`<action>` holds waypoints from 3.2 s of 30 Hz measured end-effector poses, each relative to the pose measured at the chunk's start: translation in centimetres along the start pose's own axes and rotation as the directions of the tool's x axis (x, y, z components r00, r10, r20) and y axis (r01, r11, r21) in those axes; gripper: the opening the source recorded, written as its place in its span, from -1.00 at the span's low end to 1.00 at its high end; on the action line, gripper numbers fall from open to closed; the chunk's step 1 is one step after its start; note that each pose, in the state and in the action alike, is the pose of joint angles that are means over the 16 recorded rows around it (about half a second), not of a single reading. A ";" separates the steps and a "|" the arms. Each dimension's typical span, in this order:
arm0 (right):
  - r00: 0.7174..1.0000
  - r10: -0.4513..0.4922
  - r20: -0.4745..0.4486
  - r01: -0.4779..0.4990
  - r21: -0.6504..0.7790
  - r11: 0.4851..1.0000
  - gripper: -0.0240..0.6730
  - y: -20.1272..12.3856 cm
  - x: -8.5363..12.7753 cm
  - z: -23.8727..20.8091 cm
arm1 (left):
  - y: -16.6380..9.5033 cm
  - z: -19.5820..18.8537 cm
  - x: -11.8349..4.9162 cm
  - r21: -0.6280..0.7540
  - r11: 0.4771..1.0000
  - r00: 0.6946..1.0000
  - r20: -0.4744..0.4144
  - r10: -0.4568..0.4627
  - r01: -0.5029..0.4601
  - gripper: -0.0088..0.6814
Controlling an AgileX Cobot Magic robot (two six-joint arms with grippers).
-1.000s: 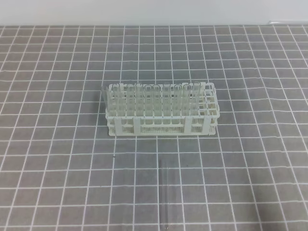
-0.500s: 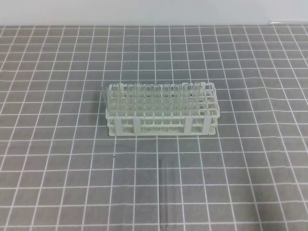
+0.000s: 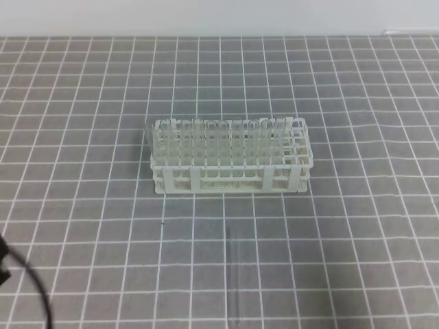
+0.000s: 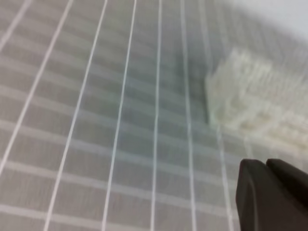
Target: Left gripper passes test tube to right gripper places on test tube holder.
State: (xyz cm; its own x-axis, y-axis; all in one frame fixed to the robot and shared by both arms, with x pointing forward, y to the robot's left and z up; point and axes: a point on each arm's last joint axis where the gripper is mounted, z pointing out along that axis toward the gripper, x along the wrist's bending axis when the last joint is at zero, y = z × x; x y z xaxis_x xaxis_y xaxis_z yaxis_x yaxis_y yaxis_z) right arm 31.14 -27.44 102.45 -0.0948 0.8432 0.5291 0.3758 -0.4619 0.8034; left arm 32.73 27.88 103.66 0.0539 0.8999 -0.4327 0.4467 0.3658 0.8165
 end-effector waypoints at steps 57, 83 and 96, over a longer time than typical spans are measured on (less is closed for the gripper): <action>0.990 -0.137 -0.017 0.130 0.446 0.885 -0.97 2.3 1.5 5.1 | -8.0 19.6 -19.8 0.831 0.335 0.885 0.350 0.306 -0.444 0.20; 0.990 -0.139 -0.014 0.131 0.438 0.889 -0.97 2.4 1.5 5.1 | -10.8 20.4 -19.6 0.853 0.281 0.854 0.299 0.427 -0.440 0.02; 0.991 -0.131 -0.016 0.124 0.437 0.891 -0.97 2.4 1.6 5.1 | -12.1 21.5 -19.0 0.855 0.245 0.828 0.308 0.469 -0.457 -0.06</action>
State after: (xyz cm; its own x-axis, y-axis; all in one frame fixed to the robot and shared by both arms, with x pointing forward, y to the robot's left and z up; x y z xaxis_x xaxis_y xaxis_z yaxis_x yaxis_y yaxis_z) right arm 36.63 -25.80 103.78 -0.1576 0.8920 0.4237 0.7256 -0.1864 0.6624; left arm 45.52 1.21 93.77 0.5292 0.8434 -0.0927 0.8484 -0.5246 0.0712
